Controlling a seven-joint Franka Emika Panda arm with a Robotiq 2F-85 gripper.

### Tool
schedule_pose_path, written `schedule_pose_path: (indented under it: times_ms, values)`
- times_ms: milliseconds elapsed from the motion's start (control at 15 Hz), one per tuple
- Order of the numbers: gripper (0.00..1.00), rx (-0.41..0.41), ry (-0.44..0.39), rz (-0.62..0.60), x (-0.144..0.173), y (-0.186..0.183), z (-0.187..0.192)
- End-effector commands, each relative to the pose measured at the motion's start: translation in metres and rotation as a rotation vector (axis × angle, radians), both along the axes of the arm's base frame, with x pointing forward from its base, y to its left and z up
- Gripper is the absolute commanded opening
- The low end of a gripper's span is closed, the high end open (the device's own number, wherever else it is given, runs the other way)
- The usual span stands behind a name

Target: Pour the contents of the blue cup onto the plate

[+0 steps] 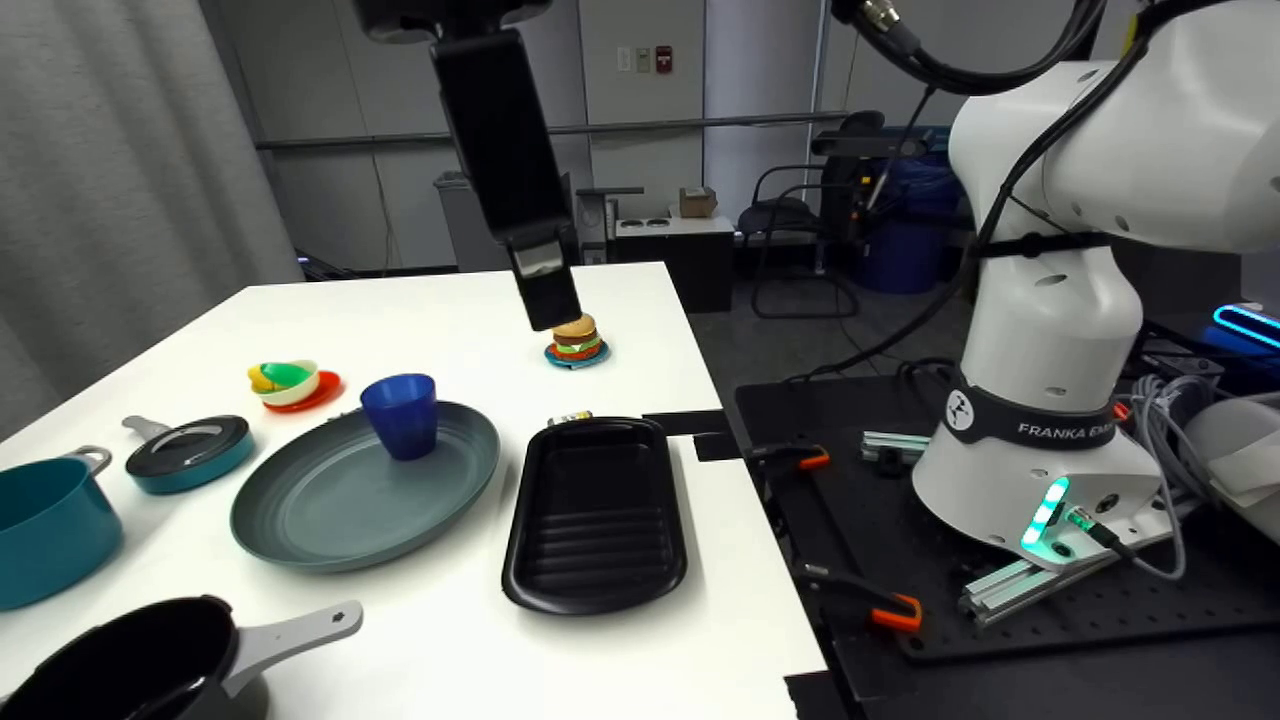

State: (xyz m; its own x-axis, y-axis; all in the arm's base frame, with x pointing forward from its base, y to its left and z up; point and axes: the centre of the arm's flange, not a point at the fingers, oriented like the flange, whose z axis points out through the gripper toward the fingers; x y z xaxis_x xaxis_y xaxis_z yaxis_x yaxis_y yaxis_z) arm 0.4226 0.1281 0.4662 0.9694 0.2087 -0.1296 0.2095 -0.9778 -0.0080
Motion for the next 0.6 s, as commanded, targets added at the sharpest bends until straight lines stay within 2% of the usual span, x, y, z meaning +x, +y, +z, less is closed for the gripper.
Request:
schedule_pose_path:
  times_ms: [0,533]
  values:
    - [1.00,0.000,0.000,0.000,0.0000,0.0000,0.0000]
    - [1.00,-0.008,0.005,-0.013,0.0059,-0.0039,-0.0009]
